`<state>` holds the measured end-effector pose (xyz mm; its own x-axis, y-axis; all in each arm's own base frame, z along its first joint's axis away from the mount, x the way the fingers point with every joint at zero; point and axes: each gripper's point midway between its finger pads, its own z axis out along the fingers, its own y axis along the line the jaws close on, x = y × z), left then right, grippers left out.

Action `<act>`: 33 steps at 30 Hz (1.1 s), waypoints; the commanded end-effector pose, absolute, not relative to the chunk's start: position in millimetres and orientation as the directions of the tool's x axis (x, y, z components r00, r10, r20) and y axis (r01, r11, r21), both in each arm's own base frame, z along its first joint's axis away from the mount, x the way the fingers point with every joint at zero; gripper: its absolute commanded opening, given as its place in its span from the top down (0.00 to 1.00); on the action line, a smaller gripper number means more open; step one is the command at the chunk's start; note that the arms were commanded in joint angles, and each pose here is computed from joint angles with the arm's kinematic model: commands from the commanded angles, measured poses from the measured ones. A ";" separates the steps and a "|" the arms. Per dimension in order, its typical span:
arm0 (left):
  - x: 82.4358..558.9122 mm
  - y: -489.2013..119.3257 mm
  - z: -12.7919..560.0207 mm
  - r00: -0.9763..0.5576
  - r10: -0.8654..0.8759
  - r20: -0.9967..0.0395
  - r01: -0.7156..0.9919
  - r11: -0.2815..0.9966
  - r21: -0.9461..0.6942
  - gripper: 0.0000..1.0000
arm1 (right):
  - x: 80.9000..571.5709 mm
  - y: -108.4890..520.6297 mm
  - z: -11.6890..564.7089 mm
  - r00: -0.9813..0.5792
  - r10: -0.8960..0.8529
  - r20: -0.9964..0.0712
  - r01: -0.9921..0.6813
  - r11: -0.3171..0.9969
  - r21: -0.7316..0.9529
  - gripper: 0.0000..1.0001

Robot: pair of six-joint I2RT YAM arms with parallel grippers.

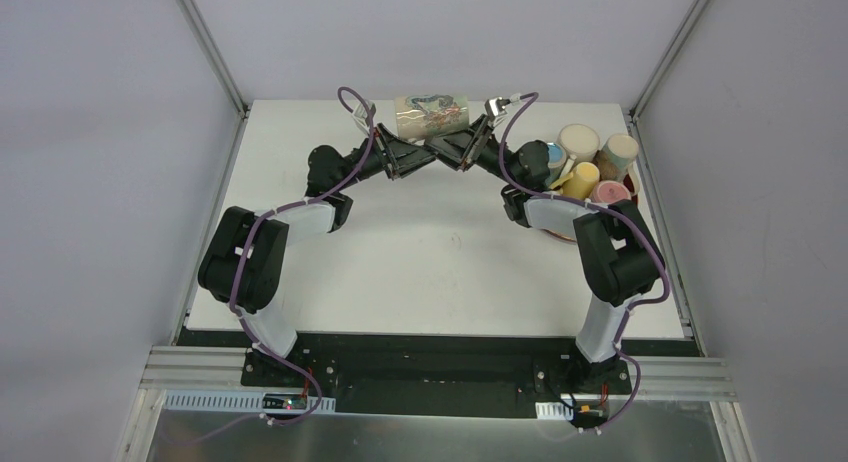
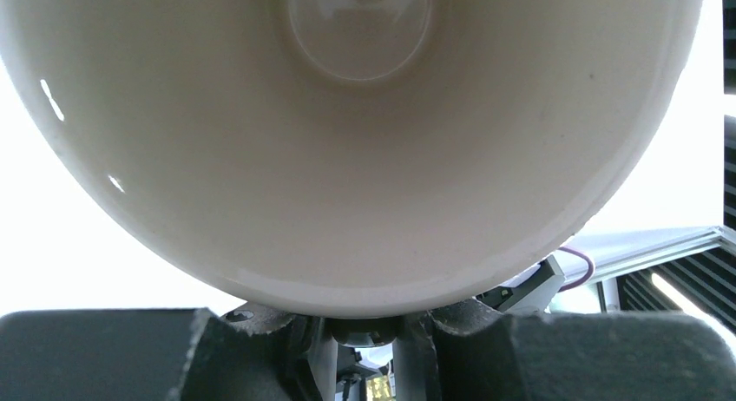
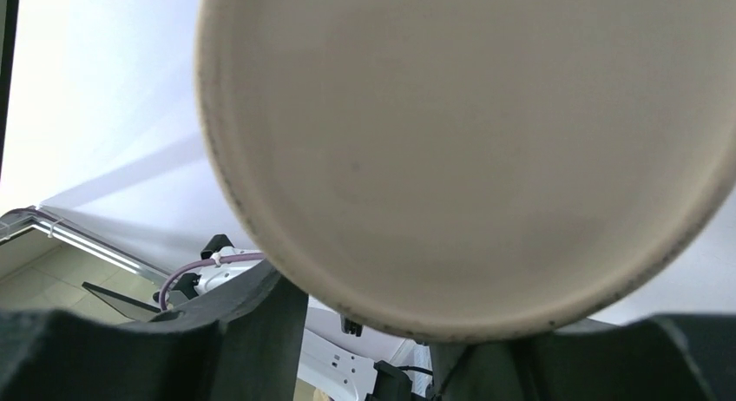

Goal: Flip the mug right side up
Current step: Turn over the cup on the tray.

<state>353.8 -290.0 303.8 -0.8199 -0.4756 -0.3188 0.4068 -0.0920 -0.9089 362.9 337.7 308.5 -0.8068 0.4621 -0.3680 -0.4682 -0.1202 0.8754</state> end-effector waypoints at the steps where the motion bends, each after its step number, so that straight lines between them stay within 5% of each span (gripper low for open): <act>1: 345.3 -279.7 357.6 -0.708 -0.545 -0.448 0.606 -0.144 -0.782 1.00 | 341.8 339.9 338.0 -0.778 0.432 -0.456 -0.571 -0.185 0.800 0.44; 10: 346.7 -270.1 365.5 -0.686 -0.565 -0.459 0.626 -0.134 -0.769 1.00 | 344.3 341.1 324.5 -0.789 0.399 -0.468 -0.553 -0.127 0.824 0.24; 21: 346.9 -256.1 371.1 -0.649 -0.584 -0.487 0.652 -0.097 -0.752 1.00 | 341.7 328.8 307.0 -0.761 0.331 -0.558 -0.599 -0.027 0.801 0.21; 33: 367.6 -230.5 341.1 -0.577 -0.616 -0.537 0.619 0.099 -0.779 1.00 | 345.3 279.7 300.0 -0.704 0.228 -0.673 -0.668 0.109 0.736 0.20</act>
<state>375.4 -249.8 283.5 -0.7609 -0.5536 -0.3384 0.3808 0.0412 -0.9237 355.7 296.8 275.0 -0.7833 0.2749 -0.5576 -0.5569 0.0884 0.8258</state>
